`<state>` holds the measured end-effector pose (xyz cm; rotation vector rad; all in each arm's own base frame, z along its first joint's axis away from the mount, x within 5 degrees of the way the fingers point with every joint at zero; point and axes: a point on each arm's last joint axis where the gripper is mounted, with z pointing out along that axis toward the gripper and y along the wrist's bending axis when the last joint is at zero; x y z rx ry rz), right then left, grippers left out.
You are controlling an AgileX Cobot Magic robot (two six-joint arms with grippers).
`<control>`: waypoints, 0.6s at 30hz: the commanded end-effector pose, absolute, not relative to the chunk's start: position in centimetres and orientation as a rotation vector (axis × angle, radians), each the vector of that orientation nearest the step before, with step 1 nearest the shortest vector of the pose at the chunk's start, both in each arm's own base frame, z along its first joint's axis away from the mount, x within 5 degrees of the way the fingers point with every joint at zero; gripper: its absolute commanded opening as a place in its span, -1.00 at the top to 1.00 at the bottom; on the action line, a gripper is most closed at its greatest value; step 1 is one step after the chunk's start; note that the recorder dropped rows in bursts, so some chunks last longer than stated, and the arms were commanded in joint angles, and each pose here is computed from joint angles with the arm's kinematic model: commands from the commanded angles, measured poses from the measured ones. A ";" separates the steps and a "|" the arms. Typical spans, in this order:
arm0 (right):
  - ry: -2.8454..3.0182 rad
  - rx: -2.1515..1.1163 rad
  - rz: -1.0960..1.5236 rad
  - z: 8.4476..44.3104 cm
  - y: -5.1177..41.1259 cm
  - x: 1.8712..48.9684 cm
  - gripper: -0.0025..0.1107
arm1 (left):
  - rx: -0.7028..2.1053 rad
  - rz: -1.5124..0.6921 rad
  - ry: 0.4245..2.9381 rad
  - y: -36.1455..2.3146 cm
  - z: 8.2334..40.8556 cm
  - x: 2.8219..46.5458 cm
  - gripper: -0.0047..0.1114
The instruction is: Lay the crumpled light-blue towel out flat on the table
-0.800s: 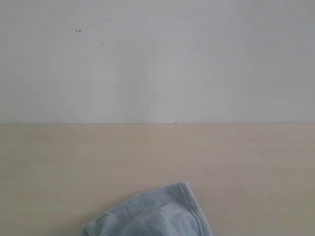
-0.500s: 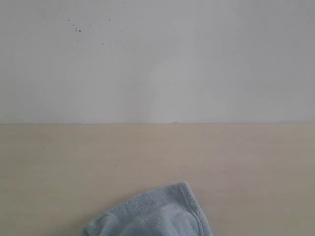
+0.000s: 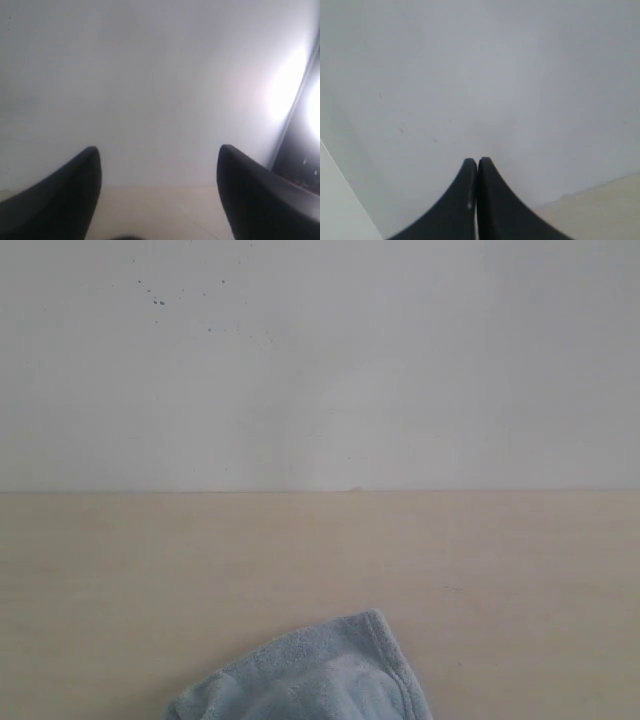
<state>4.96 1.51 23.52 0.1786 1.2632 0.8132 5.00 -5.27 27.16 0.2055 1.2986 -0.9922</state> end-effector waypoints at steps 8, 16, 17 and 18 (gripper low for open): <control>1.299 0.389 1.092 23.2 1.7 5.0 0.96 | 0.191 -1.022 1.474 -6.4 26.1 7.5 -0.17; 1.768 -0.032 0.688 26.3 3.5 6.7 0.96 | 0.195 -1.023 1.627 -7.4 24.4 9.5 -0.17; 1.832 -0.136 0.618 26.7 4.1 7.4 0.96 | 0.203 -1.010 1.647 -7.5 24.2 9.7 -0.17; 1.885 -0.242 0.557 27.2 4.8 8.1 0.96 | 0.206 -1.002 1.665 -7.6 24.0 10.0 -0.17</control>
